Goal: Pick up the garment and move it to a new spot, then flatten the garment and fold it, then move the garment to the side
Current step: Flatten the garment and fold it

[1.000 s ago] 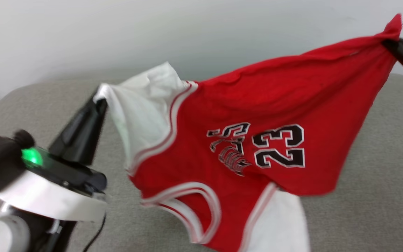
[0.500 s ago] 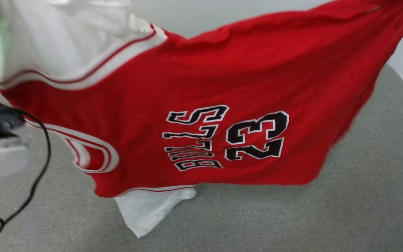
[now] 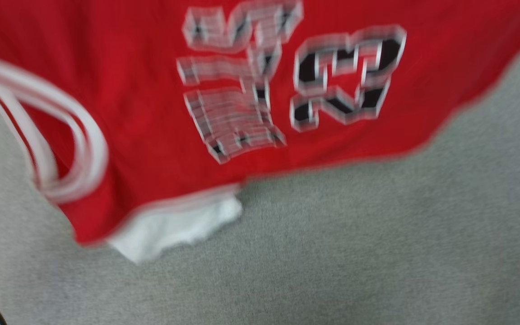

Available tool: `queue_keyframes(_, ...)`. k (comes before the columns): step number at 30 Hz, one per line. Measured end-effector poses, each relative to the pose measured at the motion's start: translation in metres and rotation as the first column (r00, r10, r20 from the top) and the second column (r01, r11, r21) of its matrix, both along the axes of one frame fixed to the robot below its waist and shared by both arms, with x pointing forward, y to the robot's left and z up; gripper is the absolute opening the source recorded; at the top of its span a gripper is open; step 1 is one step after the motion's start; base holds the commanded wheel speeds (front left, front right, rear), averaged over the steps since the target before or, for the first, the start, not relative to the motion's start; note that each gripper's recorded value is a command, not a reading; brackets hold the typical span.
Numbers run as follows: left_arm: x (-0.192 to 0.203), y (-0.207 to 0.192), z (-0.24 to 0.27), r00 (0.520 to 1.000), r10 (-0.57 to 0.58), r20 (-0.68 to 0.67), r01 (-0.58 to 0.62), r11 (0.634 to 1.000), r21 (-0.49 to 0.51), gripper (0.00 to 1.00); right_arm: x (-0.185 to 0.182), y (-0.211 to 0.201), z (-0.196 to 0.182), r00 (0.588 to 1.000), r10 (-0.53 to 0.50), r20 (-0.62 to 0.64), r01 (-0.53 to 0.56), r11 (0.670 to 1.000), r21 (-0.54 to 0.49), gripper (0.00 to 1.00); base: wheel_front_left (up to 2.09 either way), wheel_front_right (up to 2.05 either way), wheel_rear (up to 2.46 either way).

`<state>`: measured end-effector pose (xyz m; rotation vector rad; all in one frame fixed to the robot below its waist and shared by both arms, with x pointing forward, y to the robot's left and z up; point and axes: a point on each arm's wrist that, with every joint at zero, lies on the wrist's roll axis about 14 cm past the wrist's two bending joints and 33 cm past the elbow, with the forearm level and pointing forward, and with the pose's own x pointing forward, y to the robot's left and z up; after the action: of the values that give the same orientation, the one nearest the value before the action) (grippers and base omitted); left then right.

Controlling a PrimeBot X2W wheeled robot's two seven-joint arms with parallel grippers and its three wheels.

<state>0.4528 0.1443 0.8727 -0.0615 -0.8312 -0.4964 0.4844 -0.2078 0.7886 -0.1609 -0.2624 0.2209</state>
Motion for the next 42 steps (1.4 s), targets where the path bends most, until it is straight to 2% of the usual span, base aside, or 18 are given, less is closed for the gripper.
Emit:
queue_keyframes(10,0.126,0.01,-0.001,0.997,0.078,-0.006,-0.078,0.997,0.008,0.0,0.119,0.007,-0.019,0.997,-0.034,0.07,0.033,0.999,0.015,0.0,0.0,0.0,0.0)
queue_keyframes(14,0.17,0.014,-0.011,0.985,0.172,0.022,-0.173,0.983,0.06,0.0,0.164,0.005,-0.037,0.995,-0.067,0.074,0.066,0.998,0.008,0.0,0.0,0.0,0.0)
queue_keyframes(15,0.178,0.015,-0.014,0.98,0.196,0.035,-0.198,0.977,0.081,0.0,0.173,0.005,-0.041,0.994,-0.073,0.077,0.072,0.997,0.011,0.0,0.0,0.0,0.0)
queue_keyframes(19,0.213,0.021,-0.036,0.977,0.211,-0.021,-0.21,0.977,0.043,0.0,0.204,0.005,-0.056,0.992,-0.095,0.081,0.092,0.995,0.033,0.0,0.0,0.0,0.0)
queue_keyframes(21,0.224,0.024,-0.045,0.97,0.243,-0.019,-0.241,0.968,0.073,0.0,0.215,0.006,-0.065,0.992,-0.099,0.081,0.096,0.995,0.036,0.0,0.0,0.0,0.0)
queue_keyframes(25,0.241,0.029,-0.07,0.967,0.247,-0.06,-0.244,0.968,0.056,0.0,0.234,0.013,-0.092,0.994,-0.096,0.049,0.093,0.994,0.051,0.0,0.0,0.0,0.0)
queue_keyframes(28,0.251,0.025,-0.101,0.966,0.225,-0.125,-0.221,0.974,0.051,0.0,0.243,0.027,-0.124,0.997,-0.079,0.003,0.079,0.997,-0.023,0.0,0.0,0.0,0.0)
queue_keyframes(34,0.251,0.01,-0.189,0.931,0.183,-0.315,-0.159,0.982,0.101,0.0,0.238,0.036,-0.202,0.988,-0.052,-0.146,0.048,0.998,-0.031,0.0,0.0,0.0,0.0)
queue_keyframes(38,0.23,-0.002,-0.247,0.884,0.143,-0.444,-0.104,0.988,0.11,0.0,0.215,0.042,-0.255,0.965,-0.031,-0.262,0.021,0.999,-0.041,0.0,0.0,0.0,0.0)
queue_keyframes(42,0.195,-0.007,-0.302,0.81,0.111,-0.576,-0.078,0.994,0.08,0.0,0.184,0.045,-0.29,0.938,-0.008,-0.346,0.006,1.0,-0.007,0.0,0.0,0.0,0.0)
